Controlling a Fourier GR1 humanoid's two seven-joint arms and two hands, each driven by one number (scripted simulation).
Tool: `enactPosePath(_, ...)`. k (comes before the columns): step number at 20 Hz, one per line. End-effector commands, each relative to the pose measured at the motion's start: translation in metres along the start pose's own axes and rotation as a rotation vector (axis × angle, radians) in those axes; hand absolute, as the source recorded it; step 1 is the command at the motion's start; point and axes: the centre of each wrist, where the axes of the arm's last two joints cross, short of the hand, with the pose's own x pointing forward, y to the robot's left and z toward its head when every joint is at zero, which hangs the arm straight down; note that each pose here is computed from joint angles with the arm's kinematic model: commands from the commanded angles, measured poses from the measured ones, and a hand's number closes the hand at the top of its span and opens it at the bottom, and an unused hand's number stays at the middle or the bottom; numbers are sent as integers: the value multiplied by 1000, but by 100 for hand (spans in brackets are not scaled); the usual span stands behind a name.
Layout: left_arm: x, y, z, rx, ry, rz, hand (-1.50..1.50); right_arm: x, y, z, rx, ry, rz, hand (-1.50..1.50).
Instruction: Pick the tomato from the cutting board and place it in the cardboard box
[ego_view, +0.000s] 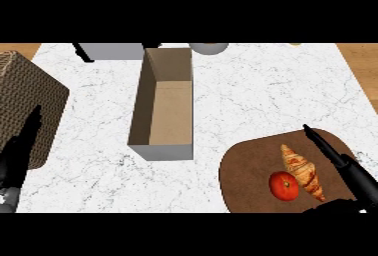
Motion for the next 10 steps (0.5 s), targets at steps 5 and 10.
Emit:
enactPosePath(5,-10,13,-6,52,-4,-22,0,-71,-14,66,-75,-215,-254,-150)
enactPosePath(10,8,-3,-17,32,-12,-18,0,-64,-42,50,28,-178,107,-150)
